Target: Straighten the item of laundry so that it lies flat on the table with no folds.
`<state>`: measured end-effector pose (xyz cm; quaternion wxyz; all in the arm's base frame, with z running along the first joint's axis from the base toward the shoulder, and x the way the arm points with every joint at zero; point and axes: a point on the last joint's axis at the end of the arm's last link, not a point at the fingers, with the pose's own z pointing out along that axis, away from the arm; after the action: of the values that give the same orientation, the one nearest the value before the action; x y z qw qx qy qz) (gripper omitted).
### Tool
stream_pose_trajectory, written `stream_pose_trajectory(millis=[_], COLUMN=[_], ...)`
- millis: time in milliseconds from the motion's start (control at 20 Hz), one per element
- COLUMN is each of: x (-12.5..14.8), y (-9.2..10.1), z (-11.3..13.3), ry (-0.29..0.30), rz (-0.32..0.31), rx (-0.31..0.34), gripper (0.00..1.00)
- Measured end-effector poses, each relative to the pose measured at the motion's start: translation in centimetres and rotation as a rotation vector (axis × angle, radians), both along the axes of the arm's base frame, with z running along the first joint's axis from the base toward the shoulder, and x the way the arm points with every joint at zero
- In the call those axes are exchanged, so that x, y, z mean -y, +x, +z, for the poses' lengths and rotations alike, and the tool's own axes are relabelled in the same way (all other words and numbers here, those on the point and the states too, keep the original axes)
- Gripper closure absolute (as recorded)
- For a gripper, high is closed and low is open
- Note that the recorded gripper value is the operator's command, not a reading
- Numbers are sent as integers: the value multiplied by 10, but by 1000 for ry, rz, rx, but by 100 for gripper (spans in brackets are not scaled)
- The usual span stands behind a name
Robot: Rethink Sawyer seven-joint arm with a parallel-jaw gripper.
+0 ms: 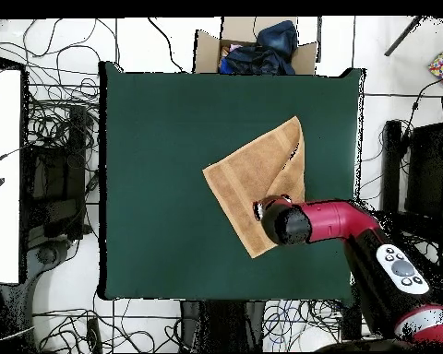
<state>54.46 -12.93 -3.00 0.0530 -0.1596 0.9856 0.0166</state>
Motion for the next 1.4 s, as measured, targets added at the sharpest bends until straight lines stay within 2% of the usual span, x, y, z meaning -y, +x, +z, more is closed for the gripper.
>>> stream_pose_trajectory(millis=[300, 700, 1000, 1400], x=[17, 18, 8, -18], y=[0, -5, -14, -21], z=[12, 24, 23, 9], ry=[-19, -31, -21, -10], rz=[-17, -9, 8, 83], rx=[14, 17, 1, 8], gripper=[0, 0, 0, 0])
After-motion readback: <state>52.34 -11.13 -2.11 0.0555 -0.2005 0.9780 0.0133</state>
